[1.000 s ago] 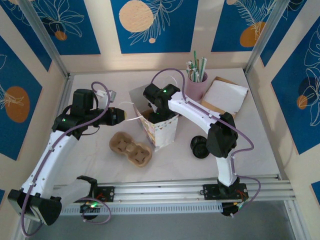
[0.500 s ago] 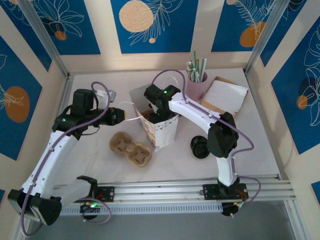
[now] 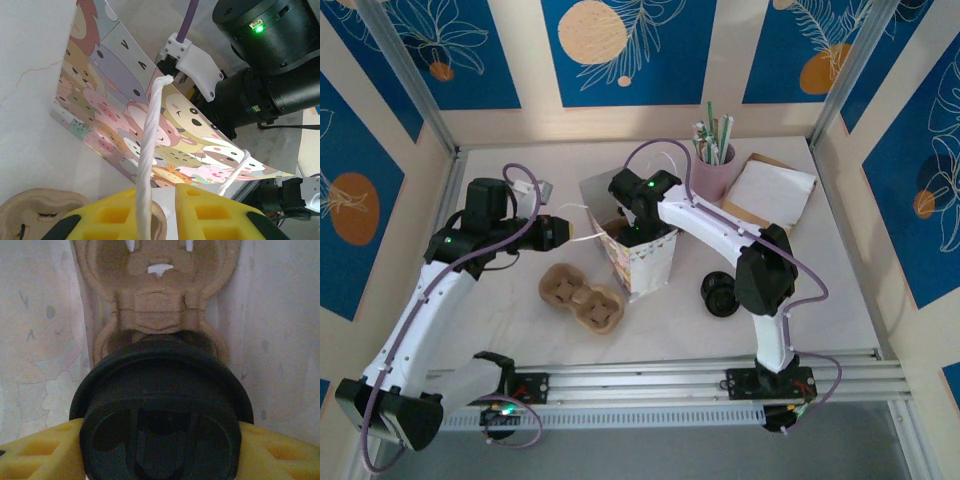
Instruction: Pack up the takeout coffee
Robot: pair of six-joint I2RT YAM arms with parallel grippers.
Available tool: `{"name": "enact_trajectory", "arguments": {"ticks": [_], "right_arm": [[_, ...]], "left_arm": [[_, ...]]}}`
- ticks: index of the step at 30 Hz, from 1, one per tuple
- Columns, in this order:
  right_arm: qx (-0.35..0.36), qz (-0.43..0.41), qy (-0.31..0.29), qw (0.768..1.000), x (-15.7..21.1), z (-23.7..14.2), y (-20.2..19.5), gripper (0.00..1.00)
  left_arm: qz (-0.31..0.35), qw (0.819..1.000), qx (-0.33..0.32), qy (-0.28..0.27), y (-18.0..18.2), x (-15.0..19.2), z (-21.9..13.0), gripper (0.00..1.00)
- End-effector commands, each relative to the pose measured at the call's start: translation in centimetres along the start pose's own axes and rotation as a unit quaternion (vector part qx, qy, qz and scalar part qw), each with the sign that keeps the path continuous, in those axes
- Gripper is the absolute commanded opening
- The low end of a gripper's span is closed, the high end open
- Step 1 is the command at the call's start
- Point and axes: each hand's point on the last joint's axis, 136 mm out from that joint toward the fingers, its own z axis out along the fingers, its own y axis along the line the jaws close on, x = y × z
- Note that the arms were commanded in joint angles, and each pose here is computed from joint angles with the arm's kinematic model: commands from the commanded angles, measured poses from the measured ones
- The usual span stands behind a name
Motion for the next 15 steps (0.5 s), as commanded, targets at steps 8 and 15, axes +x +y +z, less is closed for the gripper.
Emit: {"name": "enact_trajectory", "arguments": {"ticks": [8, 15], "right_arm": [[-0.006, 0.003, 0.061, 0.998, 1.9, 4.1, 0.0, 0.56], [-0.003, -0.002, 0.050, 0.999, 1.5, 2.9, 0.1, 0.56]], "left_arm": [[0.004, 1.000, -0.001, 0.007, -0.2, 0.6, 0.0, 0.19], [0.005, 1.000, 0.001, 0.006, -0.3, 0.5, 0.1, 0.19]]}}
